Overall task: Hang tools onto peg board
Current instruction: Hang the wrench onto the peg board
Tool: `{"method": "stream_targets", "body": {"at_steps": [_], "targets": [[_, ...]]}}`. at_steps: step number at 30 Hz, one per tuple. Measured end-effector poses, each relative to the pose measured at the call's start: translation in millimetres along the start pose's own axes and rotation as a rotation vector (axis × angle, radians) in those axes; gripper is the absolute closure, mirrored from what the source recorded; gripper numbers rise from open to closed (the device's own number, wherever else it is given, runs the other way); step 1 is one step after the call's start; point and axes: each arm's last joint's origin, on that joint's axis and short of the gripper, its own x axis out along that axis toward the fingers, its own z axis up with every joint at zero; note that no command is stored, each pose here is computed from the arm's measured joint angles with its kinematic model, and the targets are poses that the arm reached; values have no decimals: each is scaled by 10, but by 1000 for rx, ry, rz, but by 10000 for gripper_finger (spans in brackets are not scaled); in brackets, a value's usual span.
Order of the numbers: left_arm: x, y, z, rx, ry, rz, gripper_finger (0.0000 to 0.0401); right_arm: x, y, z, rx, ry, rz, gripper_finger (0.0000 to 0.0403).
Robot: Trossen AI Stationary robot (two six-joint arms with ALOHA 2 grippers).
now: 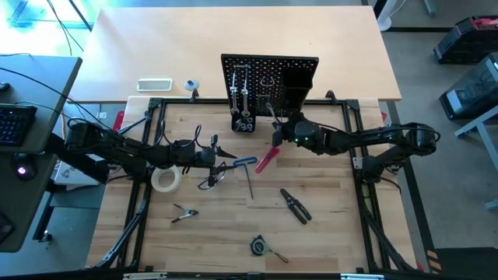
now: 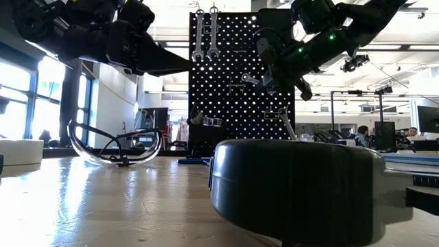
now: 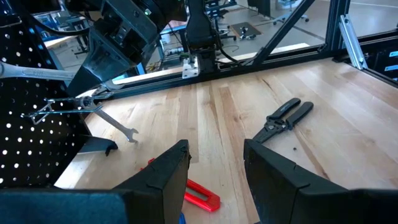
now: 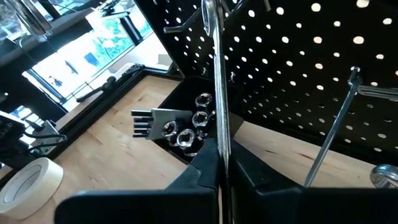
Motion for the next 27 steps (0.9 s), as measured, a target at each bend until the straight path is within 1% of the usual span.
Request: {"method": "stream_targets", "body": {"at_steps": [13, 27], "targets": [[0, -1, 4, 0, -5, -4, 256, 29, -48, 19, 50, 12, -5, 398], [0, 1, 14, 8, -16, -2, 256, 28, -46, 14, 41, 22, 5, 397]]}}
